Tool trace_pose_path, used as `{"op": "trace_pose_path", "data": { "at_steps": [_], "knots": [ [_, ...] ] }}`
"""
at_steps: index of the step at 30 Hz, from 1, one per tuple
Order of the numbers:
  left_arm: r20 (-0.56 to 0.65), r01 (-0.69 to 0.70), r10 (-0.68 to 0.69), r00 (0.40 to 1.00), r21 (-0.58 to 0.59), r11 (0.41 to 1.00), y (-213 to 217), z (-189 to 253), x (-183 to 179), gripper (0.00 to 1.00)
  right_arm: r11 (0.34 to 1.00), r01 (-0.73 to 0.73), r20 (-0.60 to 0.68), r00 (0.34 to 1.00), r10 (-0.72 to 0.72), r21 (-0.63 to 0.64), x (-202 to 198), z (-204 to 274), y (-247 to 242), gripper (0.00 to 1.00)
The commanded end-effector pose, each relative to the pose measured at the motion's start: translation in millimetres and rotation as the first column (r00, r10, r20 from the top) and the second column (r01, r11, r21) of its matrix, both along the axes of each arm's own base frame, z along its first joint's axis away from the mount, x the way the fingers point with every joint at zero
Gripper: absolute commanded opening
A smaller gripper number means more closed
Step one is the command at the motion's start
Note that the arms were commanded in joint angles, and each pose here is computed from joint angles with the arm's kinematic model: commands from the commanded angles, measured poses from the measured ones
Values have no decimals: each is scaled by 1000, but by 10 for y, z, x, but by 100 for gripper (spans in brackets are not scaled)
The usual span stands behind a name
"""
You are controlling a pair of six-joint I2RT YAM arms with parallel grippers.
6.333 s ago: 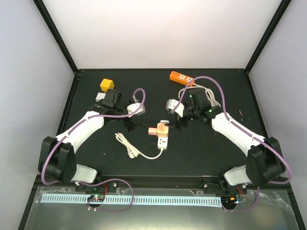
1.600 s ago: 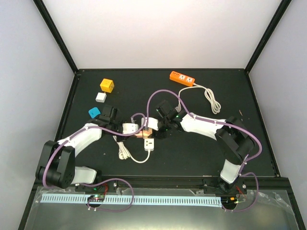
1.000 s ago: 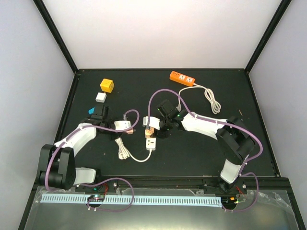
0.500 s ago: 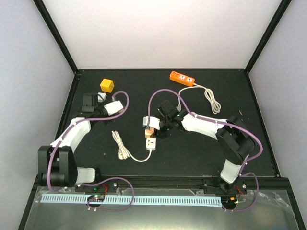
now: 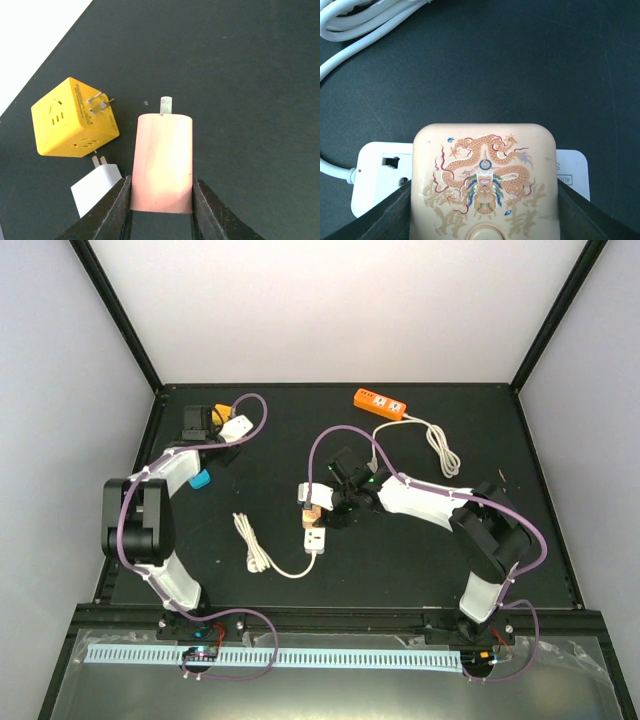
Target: Pull the plug off the socket
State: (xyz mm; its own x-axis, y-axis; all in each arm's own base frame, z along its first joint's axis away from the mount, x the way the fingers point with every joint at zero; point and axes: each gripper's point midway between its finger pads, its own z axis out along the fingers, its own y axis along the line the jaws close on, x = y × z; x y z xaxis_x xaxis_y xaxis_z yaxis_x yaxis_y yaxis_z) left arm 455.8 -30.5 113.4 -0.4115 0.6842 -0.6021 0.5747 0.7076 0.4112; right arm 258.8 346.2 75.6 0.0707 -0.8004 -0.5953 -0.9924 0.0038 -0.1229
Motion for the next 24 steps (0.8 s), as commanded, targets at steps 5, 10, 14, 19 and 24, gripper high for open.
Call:
{"op": "trace_pose_path", "data": {
  "at_steps": [5, 10, 14, 19, 24],
  "knots": [
    [25, -137, 136, 990, 60, 989, 227, -70, 478, 22, 975, 40, -90, 994, -61, -219, -140, -471, -424, 6],
    [-2, -133, 134, 991, 108, 985, 160, -280, 584, 22, 974, 42, -90, 994, -63, -222, -131, -475, -424, 6],
    [-1, -142, 144, 990, 172, 975, 140, -467, 648, 23, 974, 39, -92, 994, -61, -222, -139, -478, -423, 7],
    [9, -158, 161, 987, 256, 954, 147, -639, 689, 24, 974, 39, -96, 993, -62, -224, -144, -483, -426, 7],
    [-38, -118, 130, 991, 237, 964, 22, -725, 613, 34, 973, 39, -97, 993, -62, -226, -145, -487, -428, 7]
  ]
}}
